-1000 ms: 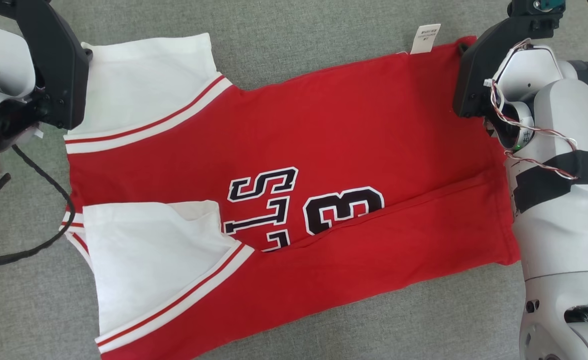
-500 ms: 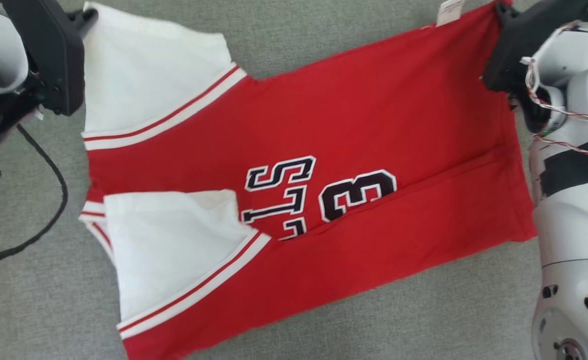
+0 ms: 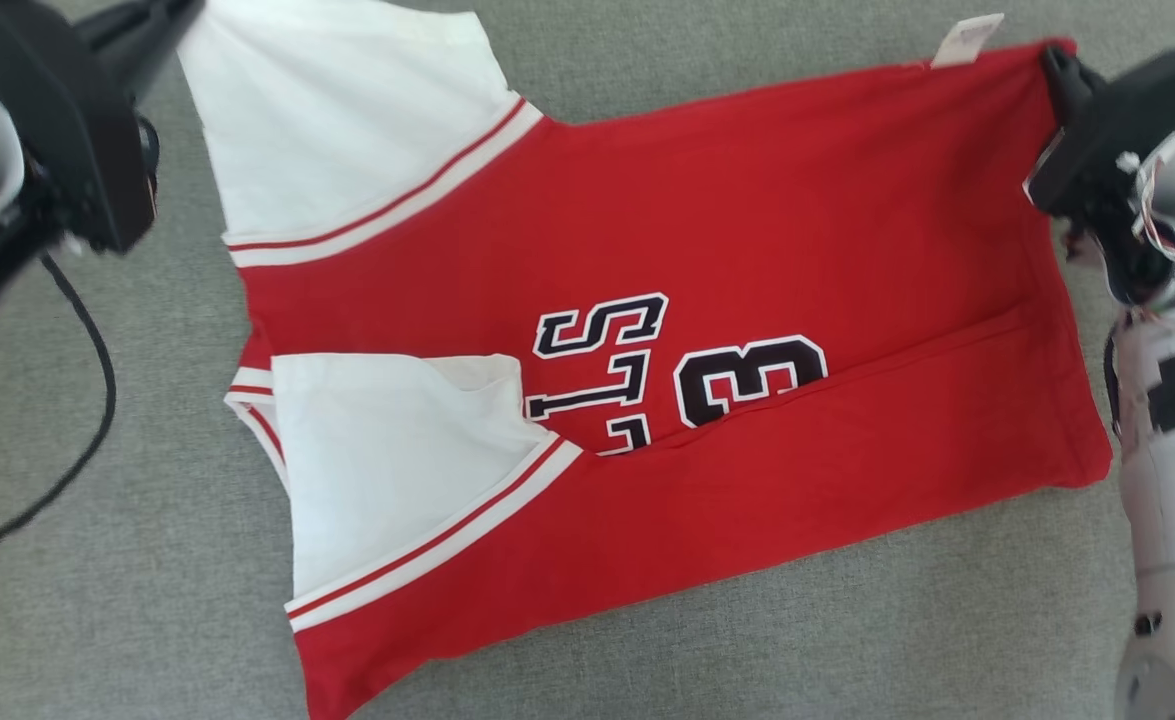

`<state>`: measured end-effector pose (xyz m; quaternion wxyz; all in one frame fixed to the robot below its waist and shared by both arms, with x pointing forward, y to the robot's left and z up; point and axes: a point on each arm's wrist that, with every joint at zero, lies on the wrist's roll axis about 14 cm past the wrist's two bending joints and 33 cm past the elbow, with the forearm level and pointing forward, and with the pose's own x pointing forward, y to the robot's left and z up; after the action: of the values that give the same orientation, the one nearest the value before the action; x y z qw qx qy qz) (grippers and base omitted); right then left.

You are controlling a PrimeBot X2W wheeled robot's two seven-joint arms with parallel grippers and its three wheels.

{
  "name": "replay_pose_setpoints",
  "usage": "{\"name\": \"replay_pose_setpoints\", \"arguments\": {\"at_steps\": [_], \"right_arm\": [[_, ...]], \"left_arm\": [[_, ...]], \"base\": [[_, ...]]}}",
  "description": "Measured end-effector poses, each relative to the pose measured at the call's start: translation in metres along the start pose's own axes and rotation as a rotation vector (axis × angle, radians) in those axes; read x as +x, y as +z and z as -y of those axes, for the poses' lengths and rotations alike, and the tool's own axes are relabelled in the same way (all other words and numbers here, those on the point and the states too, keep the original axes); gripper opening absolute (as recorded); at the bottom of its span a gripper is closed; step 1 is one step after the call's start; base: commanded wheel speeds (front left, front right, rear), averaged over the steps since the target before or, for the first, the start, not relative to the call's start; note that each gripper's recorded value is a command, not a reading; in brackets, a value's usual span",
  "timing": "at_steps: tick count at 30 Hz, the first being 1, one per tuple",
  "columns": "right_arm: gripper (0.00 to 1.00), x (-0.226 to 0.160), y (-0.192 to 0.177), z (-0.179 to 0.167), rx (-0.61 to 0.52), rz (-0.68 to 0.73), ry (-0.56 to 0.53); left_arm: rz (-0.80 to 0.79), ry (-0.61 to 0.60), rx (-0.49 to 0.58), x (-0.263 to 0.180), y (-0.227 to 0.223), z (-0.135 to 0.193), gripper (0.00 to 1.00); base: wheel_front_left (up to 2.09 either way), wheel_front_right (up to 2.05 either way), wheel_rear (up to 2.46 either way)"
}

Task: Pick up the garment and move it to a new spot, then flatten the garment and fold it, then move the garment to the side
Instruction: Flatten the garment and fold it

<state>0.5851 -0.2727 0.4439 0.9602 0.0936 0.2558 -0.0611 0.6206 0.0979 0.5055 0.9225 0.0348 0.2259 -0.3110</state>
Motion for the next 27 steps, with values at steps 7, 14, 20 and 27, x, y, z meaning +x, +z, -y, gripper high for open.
{"name": "replay_pose_setpoints", "arguments": {"at_steps": [7, 14, 20, 27], "right_arm": [[0.00, -0.021, -0.020, 0.018, 0.042, -0.024, 0.008], [0.00, -0.040, -0.033, 0.020, 0.096, -0.018, 0.043], [0.00, -0.059, -0.038, 0.023, 0.079, 0.000, 0.059], [0.00, -0.083, -0.043, 0.032, 0.036, 0.025, 0.053]], "left_arm": [[0.073, -0.060, -0.023, -0.036, -0.011, 0.020, 0.00], [0.112, -0.071, -0.055, -0.069, -0.023, 0.042, 0.00], [0.144, -0.064, -0.090, -0.093, -0.031, 0.057, 0.00], [0.145, -0.059, -0.134, -0.114, -0.046, 0.076, 0.00]], "base": [[0.00, 0.00, 0.00], [0.00, 0.00, 0.00], [0.00, 0.00, 0.00], [0.00, 0.00, 0.00]]}}
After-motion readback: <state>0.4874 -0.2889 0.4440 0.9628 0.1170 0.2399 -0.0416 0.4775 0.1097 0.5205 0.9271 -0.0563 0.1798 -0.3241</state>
